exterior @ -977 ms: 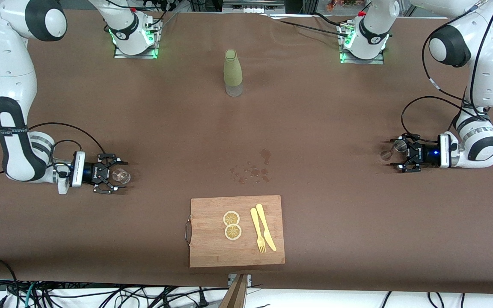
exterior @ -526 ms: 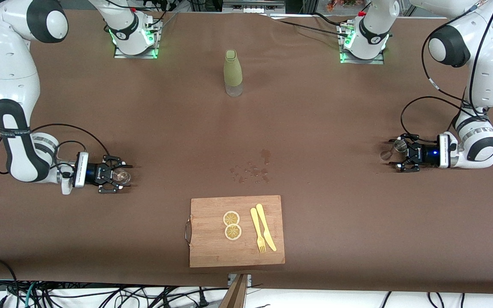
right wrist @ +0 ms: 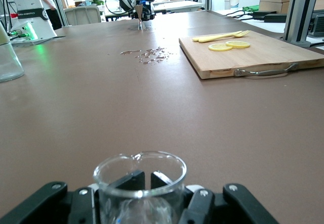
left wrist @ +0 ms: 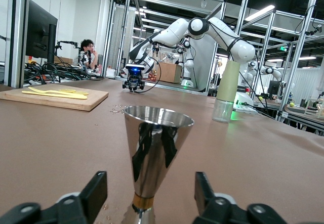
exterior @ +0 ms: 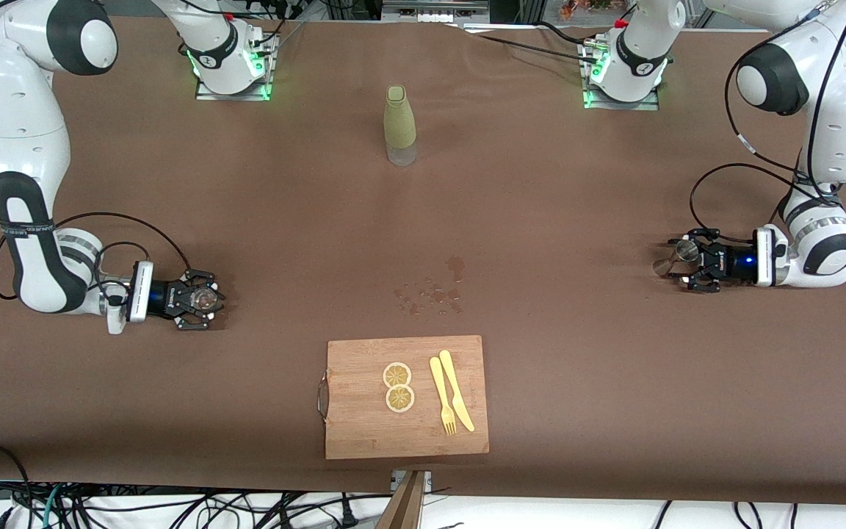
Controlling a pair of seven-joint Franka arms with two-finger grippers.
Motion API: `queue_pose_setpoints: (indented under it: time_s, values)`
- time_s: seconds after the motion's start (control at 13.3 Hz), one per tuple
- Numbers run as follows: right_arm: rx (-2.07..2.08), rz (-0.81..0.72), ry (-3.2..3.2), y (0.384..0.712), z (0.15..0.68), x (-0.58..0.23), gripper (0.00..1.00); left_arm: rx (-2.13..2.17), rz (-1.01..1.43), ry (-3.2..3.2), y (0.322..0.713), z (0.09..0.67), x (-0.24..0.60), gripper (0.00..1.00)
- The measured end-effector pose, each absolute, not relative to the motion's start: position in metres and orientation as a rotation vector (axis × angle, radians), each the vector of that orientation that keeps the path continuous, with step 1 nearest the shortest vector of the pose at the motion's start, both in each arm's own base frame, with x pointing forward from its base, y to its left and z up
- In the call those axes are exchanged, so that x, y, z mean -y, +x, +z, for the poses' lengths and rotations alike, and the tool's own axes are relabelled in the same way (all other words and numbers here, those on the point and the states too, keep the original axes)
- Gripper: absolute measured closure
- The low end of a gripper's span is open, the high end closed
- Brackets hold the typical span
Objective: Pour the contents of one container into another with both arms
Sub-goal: 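Lift the glass cup with the right gripper while the left gripper brings the jigger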
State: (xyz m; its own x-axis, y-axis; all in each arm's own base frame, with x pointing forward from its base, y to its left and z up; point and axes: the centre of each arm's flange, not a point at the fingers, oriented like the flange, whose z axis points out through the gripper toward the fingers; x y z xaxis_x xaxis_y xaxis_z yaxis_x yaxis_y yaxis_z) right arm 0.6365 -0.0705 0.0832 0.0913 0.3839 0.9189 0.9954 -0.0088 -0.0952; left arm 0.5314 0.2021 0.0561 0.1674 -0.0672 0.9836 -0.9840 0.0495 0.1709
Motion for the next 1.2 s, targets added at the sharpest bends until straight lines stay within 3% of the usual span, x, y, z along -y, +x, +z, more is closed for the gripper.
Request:
queue_pose_setpoints:
  time_s: [0.15,0.3,0.9,1.2]
  values:
    - [1.42,-0.919,-1.524,0.637,0.084,0.069,0.88,1.15,1.017,1.293,0.53,0.056,-0.205,0.56]
    - [1.401,-0.917,-1.515,0.64,0.086,0.06,0.88,1.154,1.028,1.289,0.528,0.055,-0.207,0.76]
    - [1.343,-0.84,-1.334,0.677,0.146,-0.071,0.88,1.21,1.082,1.253,0.529,0.054,-0.206,0.79]
    - [1.391,-0.861,-1.233,0.687,0.181,-0.13,0.88,1.251,1.017,1.2,0.564,0.074,-0.16,0.79]
